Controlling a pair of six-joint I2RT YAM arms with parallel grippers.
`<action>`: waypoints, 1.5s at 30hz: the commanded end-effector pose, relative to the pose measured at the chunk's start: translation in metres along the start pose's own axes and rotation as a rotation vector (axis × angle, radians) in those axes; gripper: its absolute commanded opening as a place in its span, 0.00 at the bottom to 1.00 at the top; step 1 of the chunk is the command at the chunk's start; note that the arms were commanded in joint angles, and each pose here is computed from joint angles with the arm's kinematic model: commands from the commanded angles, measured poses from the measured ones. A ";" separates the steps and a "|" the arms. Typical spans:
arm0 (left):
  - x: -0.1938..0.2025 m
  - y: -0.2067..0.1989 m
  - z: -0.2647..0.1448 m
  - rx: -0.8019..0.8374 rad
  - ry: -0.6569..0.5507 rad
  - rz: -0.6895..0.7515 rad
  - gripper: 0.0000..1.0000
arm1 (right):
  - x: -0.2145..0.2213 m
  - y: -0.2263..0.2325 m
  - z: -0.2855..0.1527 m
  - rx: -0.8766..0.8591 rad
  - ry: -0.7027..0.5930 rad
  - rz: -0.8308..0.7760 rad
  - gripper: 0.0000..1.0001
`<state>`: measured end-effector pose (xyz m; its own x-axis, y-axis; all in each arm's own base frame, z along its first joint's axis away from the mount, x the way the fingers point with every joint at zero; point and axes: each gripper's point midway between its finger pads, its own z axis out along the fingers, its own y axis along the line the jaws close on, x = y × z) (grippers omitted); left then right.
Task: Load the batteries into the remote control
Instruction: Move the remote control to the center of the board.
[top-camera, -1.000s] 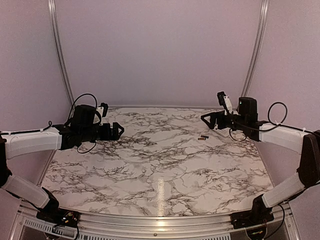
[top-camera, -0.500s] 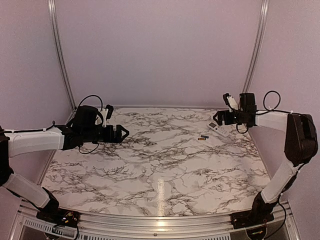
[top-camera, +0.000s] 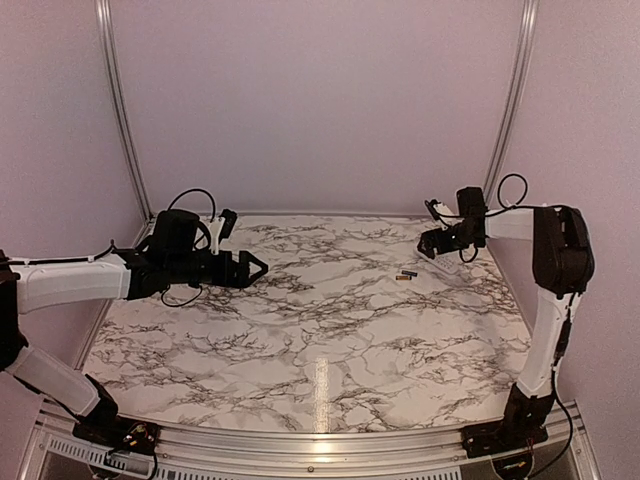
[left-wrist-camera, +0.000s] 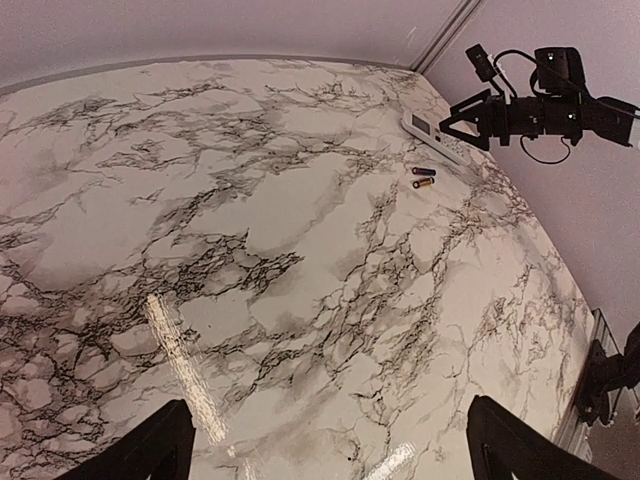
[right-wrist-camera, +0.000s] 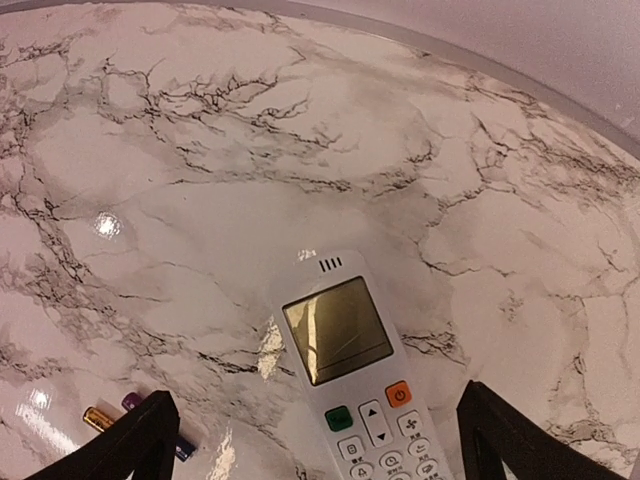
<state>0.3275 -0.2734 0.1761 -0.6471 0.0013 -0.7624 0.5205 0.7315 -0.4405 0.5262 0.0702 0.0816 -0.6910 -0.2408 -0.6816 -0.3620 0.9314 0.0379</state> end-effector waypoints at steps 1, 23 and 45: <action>-0.009 -0.009 0.004 0.035 -0.016 0.017 0.99 | 0.007 -0.015 0.008 0.028 0.066 -0.027 0.96; -0.010 -0.013 0.004 0.046 -0.018 0.016 0.99 | 0.035 -0.014 0.050 -0.113 0.171 -0.021 0.78; -0.009 -0.012 0.006 0.049 -0.032 -0.011 0.99 | 0.054 0.041 0.042 -0.154 0.232 -0.103 0.43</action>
<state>0.3295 -0.2823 0.1783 -0.6521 -0.0143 -0.7580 0.5282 0.7087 -0.4677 0.5225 0.0861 0.0235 -0.7478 -0.3669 -0.5533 -0.4860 0.8703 0.0798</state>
